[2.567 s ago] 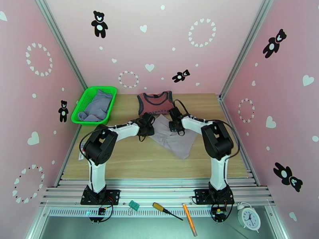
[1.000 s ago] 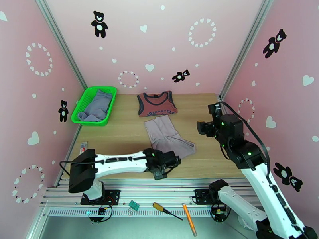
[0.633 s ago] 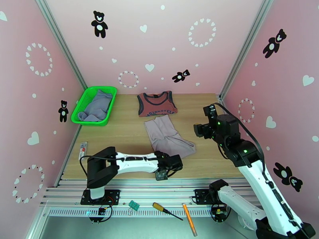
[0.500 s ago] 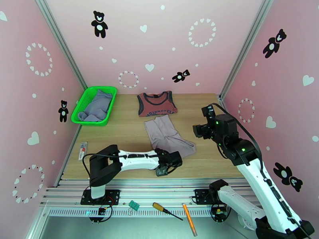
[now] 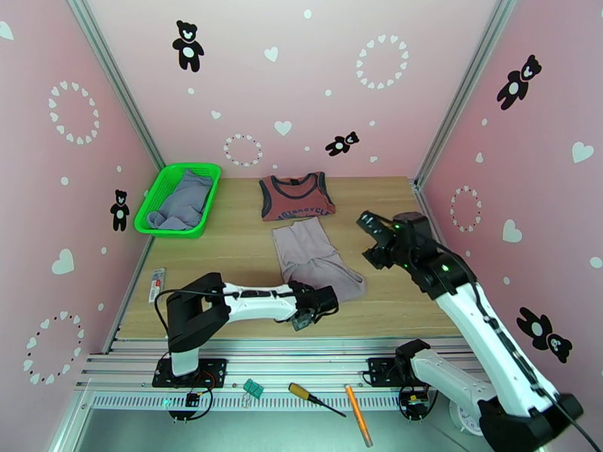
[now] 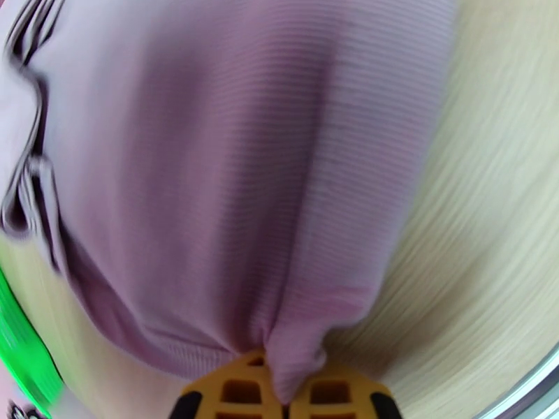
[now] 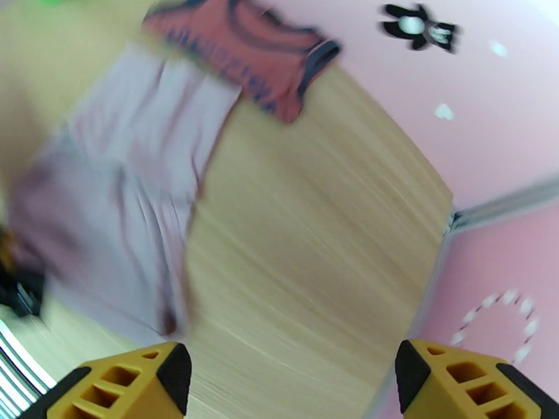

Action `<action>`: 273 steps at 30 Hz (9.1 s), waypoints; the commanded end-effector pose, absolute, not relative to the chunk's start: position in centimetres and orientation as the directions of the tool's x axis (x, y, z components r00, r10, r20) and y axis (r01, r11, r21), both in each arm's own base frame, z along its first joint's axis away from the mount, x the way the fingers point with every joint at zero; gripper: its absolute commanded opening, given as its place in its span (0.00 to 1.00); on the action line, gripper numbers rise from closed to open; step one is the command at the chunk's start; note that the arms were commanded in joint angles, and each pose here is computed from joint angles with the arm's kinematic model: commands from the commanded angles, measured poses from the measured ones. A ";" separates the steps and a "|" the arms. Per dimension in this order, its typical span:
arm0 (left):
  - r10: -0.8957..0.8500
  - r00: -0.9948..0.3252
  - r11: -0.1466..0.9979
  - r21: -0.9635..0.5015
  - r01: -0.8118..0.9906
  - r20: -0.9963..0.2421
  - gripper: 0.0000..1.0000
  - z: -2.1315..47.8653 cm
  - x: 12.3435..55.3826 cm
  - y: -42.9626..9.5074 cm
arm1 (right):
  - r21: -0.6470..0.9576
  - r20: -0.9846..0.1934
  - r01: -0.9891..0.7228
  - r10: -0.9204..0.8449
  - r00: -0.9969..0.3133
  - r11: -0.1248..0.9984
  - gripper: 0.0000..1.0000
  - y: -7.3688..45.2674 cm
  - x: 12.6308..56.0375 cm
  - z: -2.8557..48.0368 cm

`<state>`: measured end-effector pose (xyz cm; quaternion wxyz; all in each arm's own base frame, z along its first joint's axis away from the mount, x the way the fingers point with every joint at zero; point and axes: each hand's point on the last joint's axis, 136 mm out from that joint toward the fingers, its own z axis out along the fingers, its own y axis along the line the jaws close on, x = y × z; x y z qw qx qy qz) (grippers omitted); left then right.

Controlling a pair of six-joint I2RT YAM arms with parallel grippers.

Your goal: Fold and stack the mixed laundry pile

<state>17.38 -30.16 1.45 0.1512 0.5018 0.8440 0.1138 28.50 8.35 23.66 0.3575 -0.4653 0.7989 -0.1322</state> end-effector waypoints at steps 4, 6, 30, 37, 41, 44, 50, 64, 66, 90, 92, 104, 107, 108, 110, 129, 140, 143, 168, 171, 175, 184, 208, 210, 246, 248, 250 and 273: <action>0.786 -0.605 0.606 0.346 0.716 -0.126 0.00 1.3 15.7 -26.3 | -0.450 0.026 -0.867 -0.974 0.226 -0.213 0.82 9.2 26.0 15.8; 0.769 -0.620 0.633 0.331 0.700 -0.159 0.00 1.8 15.7 -26.4 | -0.440 0.043 -0.835 -0.937 0.348 -0.330 0.82 11.1 25.5 14.9; 0.716 -0.646 0.698 0.271 0.663 -0.264 0.00 2.3 16.4 -27.0 | -0.244 0.162 -0.679 -0.720 0.675 -0.692 0.78 13.3 19.8 4.0; 0.714 -0.644 0.700 0.265 0.663 -0.274 0.00 2.3 16.6 -27.4 | -0.257 0.136 -0.719 -0.761 0.635 -0.646 0.69 13.8 20.6 2.8; 0.713 -0.642 0.701 0.262 0.663 -0.283 0.00 2.4 16.7 -27.5 | -0.273 0.126 -0.734 -0.779 0.614 -0.622 0.60 13.6 20.9 2.5; 0.708 -0.641 0.705 0.259 0.660 -0.295 0.00 2.7 16.8 -27.6 | -0.272 0.123 -0.746 -0.791 0.599 -0.607 0.45 13.3 21.0 2.4; 0.677 -0.651 0.733 0.235 0.639 -0.344 0.00 4.1 17.5 -28.0 | -0.329 0.120 -0.765 -0.828 0.548 -0.554 0.00 13.7 22.0 3.8; 0.536 -0.696 0.840 0.215 0.499 -0.478 0.00 12.8 27.0 -26.4 | -0.553 -0.151 -0.813 -0.938 0.313 -0.182 0.00 19.7 31.4 14.1; 0.519 -0.703 0.851 0.211 0.482 -0.486 0.00 13.6 28.8 -25.8 | -0.561 -0.186 -0.819 -0.946 0.267 -0.121 0.00 20.3 33.5 15.1; 0.290 -0.898 0.956 0.139 0.258 -0.330 0.05 6.8 44.8 -19.1 | -0.456 -0.476 -0.767 -0.852 -0.219 0.452 0.00 25.8 51.4 8.8; 0.280 -0.898 0.959 0.134 0.248 -0.340 0.14 7.0 45.1 -19.0 | -0.436 -0.522 -0.747 -0.817 -0.244 0.501 0.06 26.4 52.0 9.0; 0.269 -0.887 0.963 0.093 0.253 -0.375 0.52 7.7 46.3 -20.0 | -0.253 -0.662 -0.645 -0.615 -0.429 0.721 0.42 27.3 52.8 9.0; 0.254 -0.888 0.967 0.098 0.235 -0.383 0.56 8.0 46.8 -19.2 | -0.200 -0.690 -0.645 -0.573 -0.443 0.738 0.45 27.8 52.5 9.9; 0.247 -0.888 0.969 0.095 0.228 -0.388 0.57 8.1 46.9 -18.9 | -0.188 -0.701 -0.641 -0.558 -0.444 0.745 0.45 27.9 52.5 10.5; 0.236 -0.884 0.972 0.089 0.218 -0.403 0.57 8.6 47.4 -18.6 | -0.179 -0.718 -0.630 -0.538 -0.441 0.756 0.46 27.8 52.4 11.9; -0.072 -0.978 0.943 -0.334 -0.002 -0.198 0.71 8.5 37.4 -20.8 | 0.138 -0.580 -0.630 -0.454 -0.677 0.764 0.99 22.8 41.7 16.5; -0.103 -0.974 0.944 -0.329 -0.032 -0.200 0.71 6.5 37.9 -20.7 | 0.343 -0.540 -0.293 -0.068 -0.839 0.893 0.99 19.8 41.6 15.2; -0.105 -0.976 0.944 -0.327 -0.038 -0.189 0.71 5.8 38.0 -20.8 | 0.462 -0.464 -0.225 0.017 -0.886 0.858 0.97 18.7 42.1 12.5; -0.085 -0.985 0.857 -0.516 0.004 -0.149 0.25 1.9 40.1 -25.4 | 0.513 -0.259 -0.154 -0.019 -0.966 0.844 0.38 24.6 42.7 1.1; -0.087 -0.984 0.851 -0.524 0.010 -0.159 0.00 2.1 39.8 -25.4 | 0.520 -0.253 -0.154 -0.021 -0.967 0.840 0.14 24.7 42.1 1.5; -0.085 -0.967 0.882 -0.470 0.039 -0.240 0.00 4.5 40.0 -24.0 | 0.495 -0.278 -0.167 -0.026 -0.960 0.853 0.00 24.1 41.7 3.7; -0.038 -0.881 0.922 -0.356 0.150 -0.472 0.00 16.1 41.9 -22.0 | 0.345 -0.486 -0.265 -0.070 -0.871 0.900 0.00 21.9 43.9 15.4; -0.033 -0.750 0.958 -0.236 0.165 -0.661 0.00 15.2 61.2 -21.2 | 0.302 -0.674 -0.276 0.000 -0.739 0.912 0.00 23.2 63.0 13.6; -0.038 -0.760 0.957 -0.244 0.160 -0.648 0.00 12.9 62.4 -21.2 | 0.315 -0.658 -0.245 0.024 -0.753 0.917 0.00 22.9 63.7 11.3; -0.492 -0.646 0.863 -0.231 -0.449 -0.584 0.98 22.8 55.5 10.3 | 0.197 -0.721 -0.407 -0.150 -0.676 0.892 0.67 20.4 39.9 24.4; -0.500 -0.669 0.857 -0.205 -0.472 -0.550 0.98 20.1 55.8 11.9 | 0.203 -0.697 -0.428 -0.177 -0.695 0.881 0.68 21.4 38.1 22.7; -0.501 -0.692 0.854 -0.168 -0.492 -0.519 0.98 17.5 56.1 13.3 | 0.202 -0.671 -0.441 -0.205 -0.712 0.874 0.69 22.3 36.7 20.9; -0.554 -0.824 0.833 -0.081 -0.548 -0.119 0.67 -3.1 53.8 13.4 | 0.234 -0.506 -0.439 -0.277 -0.817 0.868 0.69 27.0 34.8 11.2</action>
